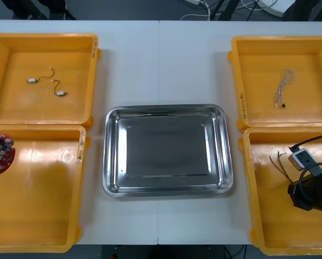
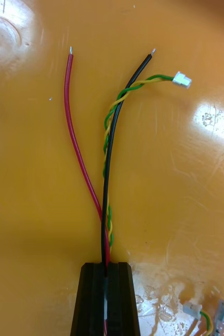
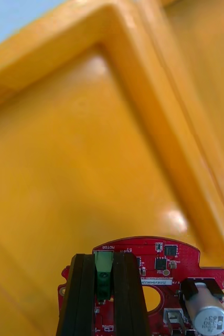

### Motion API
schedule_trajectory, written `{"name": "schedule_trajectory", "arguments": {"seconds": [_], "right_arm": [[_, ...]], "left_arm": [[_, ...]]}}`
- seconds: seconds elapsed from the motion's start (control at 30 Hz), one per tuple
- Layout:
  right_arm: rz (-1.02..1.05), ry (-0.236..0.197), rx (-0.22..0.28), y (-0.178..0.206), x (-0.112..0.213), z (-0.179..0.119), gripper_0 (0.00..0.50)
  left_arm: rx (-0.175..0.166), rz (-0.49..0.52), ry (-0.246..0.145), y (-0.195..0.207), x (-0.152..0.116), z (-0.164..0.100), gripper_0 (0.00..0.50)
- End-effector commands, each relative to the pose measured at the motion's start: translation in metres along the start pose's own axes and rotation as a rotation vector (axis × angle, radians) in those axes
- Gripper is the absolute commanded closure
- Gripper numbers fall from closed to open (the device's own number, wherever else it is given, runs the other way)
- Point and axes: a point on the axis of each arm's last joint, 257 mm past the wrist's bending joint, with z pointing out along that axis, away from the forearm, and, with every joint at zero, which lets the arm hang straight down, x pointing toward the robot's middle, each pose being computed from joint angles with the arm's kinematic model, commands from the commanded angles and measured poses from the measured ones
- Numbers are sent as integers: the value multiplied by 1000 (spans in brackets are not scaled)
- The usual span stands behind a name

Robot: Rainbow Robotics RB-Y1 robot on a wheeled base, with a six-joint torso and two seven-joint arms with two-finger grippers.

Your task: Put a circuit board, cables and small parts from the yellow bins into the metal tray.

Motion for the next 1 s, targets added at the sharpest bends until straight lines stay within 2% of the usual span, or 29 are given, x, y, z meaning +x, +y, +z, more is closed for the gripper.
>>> {"name": "schedule_trajectory", "arguments": {"seconds": [0.03, 0.17, 0.3, 0.5, 0.67, 1.0], "right_arm": [[-20, 15, 18, -5, 5, 5, 500], [-28, 32, 25, -10, -3, -3, 500], [-43, 69, 25, -10, -10, -21, 500], [-68, 100, 39, -13, -20, -47, 500], [-79, 126, 49, -18, -29, -72, 500], [-39, 150, 0, -21, -39, -113, 500]], "left_arm": [[75, 192, -16, -51, 10, -22, 500], [108, 283, 29, -78, 34, -20, 500], [110, 383, 70, -94, 64, -13, 500], [115, 510, 115, -114, 103, -8, 500], [123, 603, 127, -130, 133, -1, 500], [114, 691, 158, -157, 179, 21, 500]]}}
